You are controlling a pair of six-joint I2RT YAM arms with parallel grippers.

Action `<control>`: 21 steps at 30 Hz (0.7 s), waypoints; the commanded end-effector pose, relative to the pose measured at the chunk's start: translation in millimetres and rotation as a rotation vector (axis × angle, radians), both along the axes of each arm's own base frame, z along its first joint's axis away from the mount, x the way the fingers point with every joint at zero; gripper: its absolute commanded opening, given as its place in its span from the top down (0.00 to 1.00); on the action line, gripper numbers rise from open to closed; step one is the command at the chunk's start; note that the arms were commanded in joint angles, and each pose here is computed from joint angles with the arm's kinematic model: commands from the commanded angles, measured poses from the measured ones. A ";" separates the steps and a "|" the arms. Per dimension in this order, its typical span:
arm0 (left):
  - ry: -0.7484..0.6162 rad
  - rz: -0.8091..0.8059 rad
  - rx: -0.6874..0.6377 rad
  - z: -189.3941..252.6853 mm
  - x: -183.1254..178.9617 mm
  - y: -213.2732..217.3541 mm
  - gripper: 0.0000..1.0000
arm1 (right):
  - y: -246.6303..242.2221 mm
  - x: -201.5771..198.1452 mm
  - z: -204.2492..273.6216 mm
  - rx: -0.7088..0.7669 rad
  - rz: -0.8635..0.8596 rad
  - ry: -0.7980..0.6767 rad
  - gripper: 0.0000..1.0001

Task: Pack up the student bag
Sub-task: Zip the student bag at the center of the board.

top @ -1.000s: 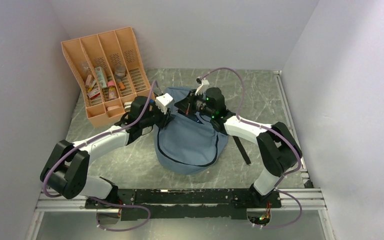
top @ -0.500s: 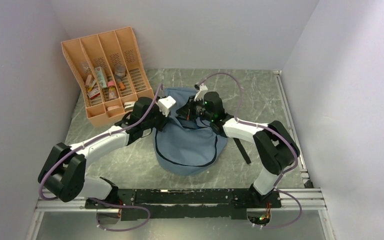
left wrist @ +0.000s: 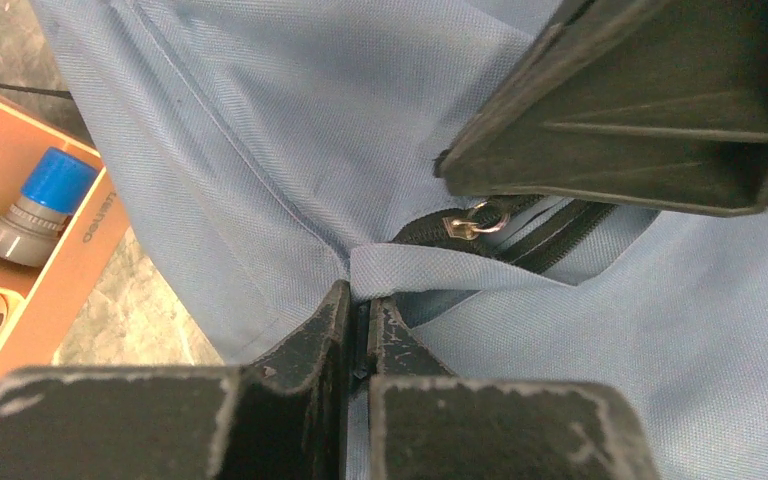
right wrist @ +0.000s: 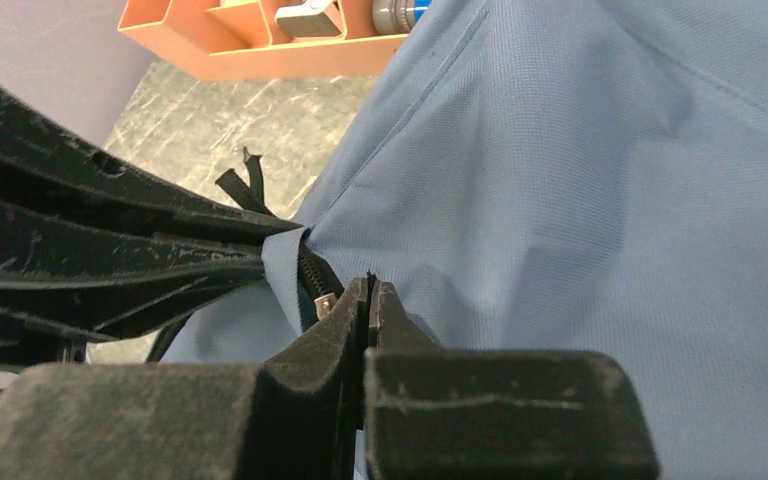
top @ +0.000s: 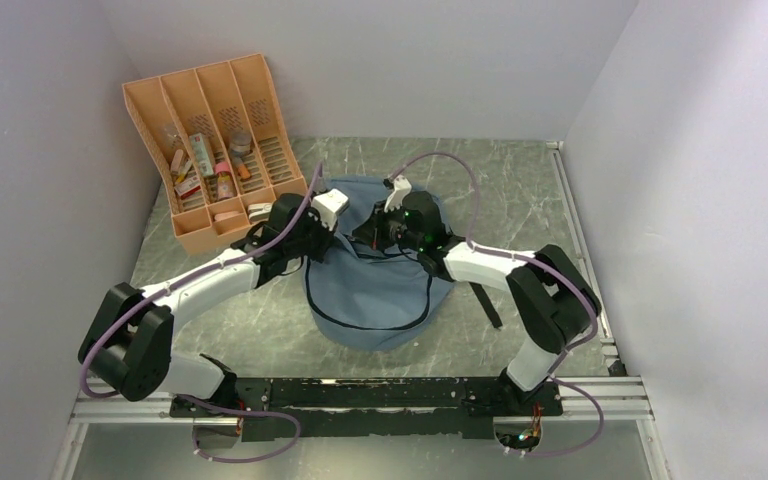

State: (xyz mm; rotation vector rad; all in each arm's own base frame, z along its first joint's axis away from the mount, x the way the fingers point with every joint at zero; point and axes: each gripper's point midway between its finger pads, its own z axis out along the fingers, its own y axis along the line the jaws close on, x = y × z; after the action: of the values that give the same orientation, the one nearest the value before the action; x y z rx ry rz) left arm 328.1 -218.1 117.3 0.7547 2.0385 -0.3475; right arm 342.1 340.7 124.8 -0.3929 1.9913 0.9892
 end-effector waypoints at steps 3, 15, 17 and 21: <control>0.014 0.197 0.073 -2.6 15.4 47.2 0.95 | -28.5 -0.3 6.0 -0.110 -0.063 -0.064 1.00; 0.042 0.433 0.034 -4.7 26.5 79.5 0.95 | -73.5 -8.3 -2.7 -0.282 -0.157 -0.106 1.00; 0.043 0.454 0.039 -5.4 27.6 83.0 0.95 | -80.9 -10.4 -5.5 -0.297 -0.179 -0.103 1.00; 0.042 0.495 0.047 -6.1 28.9 90.4 0.95 | -99.1 -10.1 -11.6 -0.330 -0.251 -0.096 1.00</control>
State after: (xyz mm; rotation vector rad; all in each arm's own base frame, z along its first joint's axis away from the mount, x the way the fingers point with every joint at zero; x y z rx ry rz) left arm 341.8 -186.4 112.3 0.4325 2.1565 -0.3112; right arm 325.1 277.0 124.5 -0.4210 2.0239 0.6520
